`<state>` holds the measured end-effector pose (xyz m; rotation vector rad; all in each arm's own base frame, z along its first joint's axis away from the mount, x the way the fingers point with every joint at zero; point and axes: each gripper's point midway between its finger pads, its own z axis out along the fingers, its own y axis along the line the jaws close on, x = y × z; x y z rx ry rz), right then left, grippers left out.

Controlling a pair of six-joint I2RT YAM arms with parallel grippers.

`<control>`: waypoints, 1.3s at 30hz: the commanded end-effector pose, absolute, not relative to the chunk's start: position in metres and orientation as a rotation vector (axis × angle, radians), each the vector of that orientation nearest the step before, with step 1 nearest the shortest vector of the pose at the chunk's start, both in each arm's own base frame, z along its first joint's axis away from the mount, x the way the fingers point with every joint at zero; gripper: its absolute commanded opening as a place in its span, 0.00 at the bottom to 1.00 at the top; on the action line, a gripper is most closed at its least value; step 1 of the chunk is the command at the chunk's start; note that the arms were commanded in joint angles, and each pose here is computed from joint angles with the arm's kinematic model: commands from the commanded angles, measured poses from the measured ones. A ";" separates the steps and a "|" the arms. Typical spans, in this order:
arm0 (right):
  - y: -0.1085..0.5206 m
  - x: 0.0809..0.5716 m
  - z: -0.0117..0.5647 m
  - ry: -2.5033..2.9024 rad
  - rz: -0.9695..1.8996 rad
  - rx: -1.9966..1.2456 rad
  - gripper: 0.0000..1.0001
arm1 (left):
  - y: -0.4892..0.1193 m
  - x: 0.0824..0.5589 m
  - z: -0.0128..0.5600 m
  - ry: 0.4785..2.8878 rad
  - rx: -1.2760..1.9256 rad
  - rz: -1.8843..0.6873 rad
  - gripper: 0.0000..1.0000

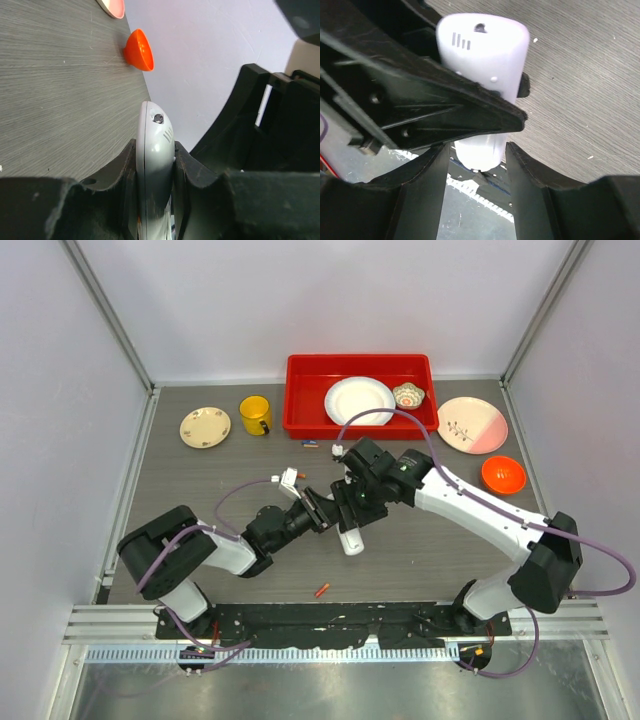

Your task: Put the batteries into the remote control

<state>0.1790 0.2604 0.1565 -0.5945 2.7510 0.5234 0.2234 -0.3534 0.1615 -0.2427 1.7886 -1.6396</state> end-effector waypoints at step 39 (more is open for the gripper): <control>0.253 0.159 0.227 1.973 1.354 -0.254 0.82 | -0.352 0.213 0.265 1.538 -0.032 -2.149 0.00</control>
